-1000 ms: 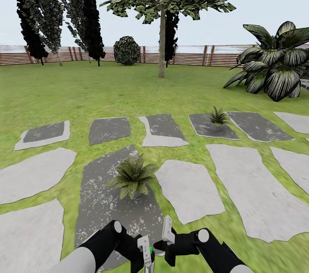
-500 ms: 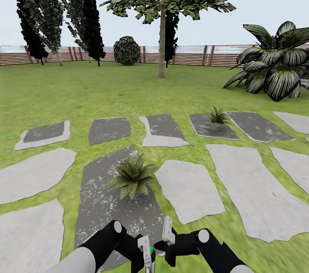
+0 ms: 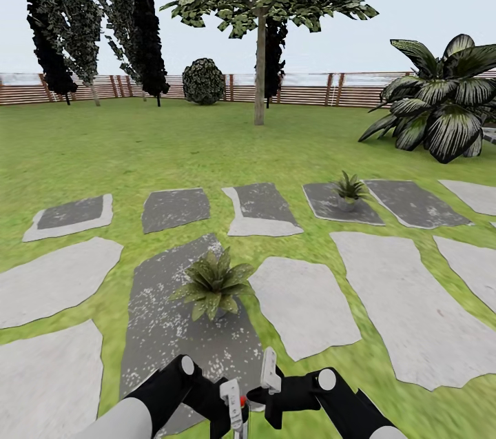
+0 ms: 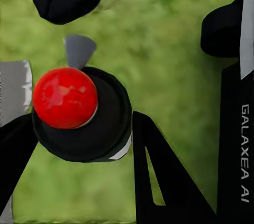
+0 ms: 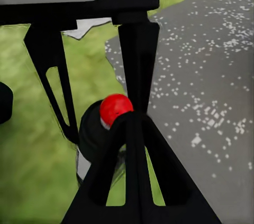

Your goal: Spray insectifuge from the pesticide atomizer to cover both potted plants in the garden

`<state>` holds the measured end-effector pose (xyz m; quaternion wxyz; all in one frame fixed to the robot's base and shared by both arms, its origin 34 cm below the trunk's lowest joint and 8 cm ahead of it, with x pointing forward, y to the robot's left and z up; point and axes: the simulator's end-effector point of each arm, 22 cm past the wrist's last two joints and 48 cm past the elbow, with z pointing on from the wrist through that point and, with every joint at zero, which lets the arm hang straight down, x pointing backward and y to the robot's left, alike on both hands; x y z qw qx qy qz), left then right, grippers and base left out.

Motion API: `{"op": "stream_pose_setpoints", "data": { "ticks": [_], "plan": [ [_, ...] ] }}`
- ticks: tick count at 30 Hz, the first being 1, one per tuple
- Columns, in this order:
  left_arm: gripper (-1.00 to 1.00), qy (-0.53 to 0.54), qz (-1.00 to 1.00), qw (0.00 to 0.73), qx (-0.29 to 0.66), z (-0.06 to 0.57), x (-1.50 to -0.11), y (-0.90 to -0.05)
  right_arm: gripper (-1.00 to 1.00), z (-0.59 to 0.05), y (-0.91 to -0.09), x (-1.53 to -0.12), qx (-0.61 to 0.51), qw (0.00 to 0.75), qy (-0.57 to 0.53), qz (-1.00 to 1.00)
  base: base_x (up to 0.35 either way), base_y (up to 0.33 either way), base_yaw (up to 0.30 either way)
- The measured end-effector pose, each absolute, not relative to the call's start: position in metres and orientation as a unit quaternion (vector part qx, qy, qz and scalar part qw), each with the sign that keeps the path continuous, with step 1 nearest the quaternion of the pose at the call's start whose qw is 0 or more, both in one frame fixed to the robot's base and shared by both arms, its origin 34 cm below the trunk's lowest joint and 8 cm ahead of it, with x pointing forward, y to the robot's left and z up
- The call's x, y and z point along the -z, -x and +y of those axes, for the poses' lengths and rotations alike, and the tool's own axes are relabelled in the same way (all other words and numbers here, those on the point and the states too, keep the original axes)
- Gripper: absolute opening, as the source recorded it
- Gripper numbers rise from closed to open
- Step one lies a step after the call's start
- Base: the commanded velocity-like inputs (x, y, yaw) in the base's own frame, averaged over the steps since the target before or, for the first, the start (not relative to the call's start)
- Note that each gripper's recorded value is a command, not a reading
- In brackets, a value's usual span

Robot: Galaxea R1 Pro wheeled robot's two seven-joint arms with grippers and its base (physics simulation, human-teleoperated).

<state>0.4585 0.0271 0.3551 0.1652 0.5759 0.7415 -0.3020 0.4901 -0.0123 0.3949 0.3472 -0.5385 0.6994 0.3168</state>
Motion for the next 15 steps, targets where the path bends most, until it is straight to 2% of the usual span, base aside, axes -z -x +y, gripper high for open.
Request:
{"op": "stream_pose_setpoints", "data": {
  "ticks": [15],
  "plan": [
    [-1.0,-0.551,0.799,0.107,0.218,0.192,-0.318,-0.46,-1.0,-0.015,-0.489,-0.393,-0.315,0.345,0.54,0.7,0.0,0.0,0.0]
  ]
}}
